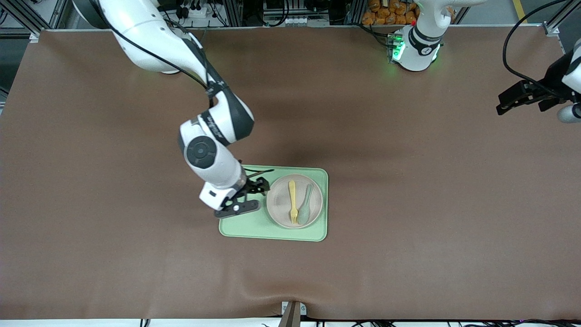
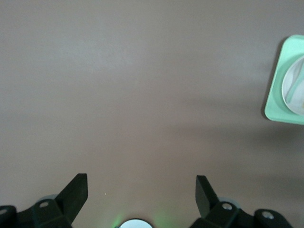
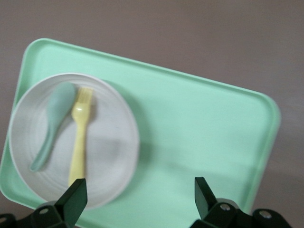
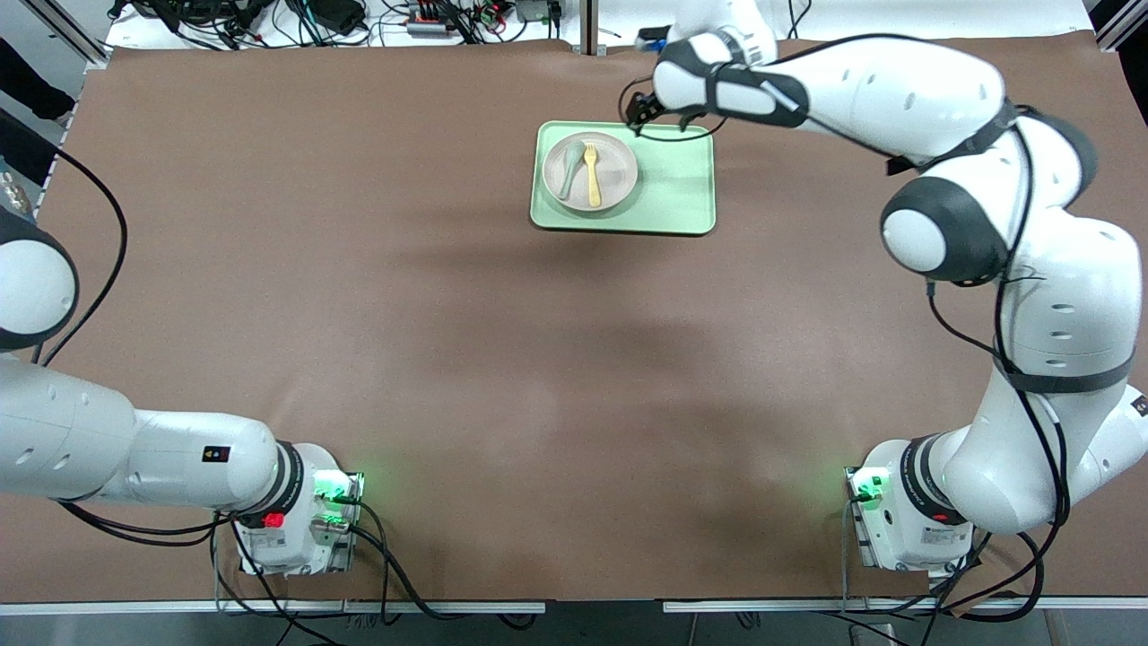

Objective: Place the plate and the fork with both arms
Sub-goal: 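Move the right gripper over the plate above the yellow fork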

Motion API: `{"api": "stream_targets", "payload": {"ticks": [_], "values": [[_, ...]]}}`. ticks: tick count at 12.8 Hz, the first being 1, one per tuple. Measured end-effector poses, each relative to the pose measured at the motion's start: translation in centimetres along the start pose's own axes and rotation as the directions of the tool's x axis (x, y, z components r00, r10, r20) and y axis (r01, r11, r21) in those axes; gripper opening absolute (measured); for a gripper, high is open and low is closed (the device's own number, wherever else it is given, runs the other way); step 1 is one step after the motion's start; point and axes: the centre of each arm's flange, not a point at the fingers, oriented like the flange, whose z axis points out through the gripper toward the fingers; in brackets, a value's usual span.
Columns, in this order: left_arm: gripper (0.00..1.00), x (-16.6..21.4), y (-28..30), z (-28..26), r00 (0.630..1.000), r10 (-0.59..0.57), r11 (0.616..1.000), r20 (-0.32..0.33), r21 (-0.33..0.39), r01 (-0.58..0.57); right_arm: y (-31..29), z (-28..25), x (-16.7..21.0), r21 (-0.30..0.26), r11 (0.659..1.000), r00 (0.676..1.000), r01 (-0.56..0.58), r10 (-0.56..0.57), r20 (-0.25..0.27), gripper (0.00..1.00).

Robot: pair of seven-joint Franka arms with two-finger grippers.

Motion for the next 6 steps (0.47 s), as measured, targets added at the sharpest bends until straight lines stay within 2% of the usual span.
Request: {"api": "stream_targets", "payload": {"ticks": [3, 6], "values": [[1.0, -0.2, 1.0, 0.1, 1.0, 0.013, 1.0, 0.007, 0.003, -0.013, -4.4, 1.8, -0.8, 0.01, 0.995, 0.995, 0.104, -0.104, -0.006, 1.0], [1.0, -0.1, 0.3, 0.0, 1.0, 0.001, 1.0, 0.004, 0.008, -0.001, -7.7, 2.8, -2.0, 0.016, 0.973, 0.974, 0.228, -0.228, -0.007, 1.0]]}}
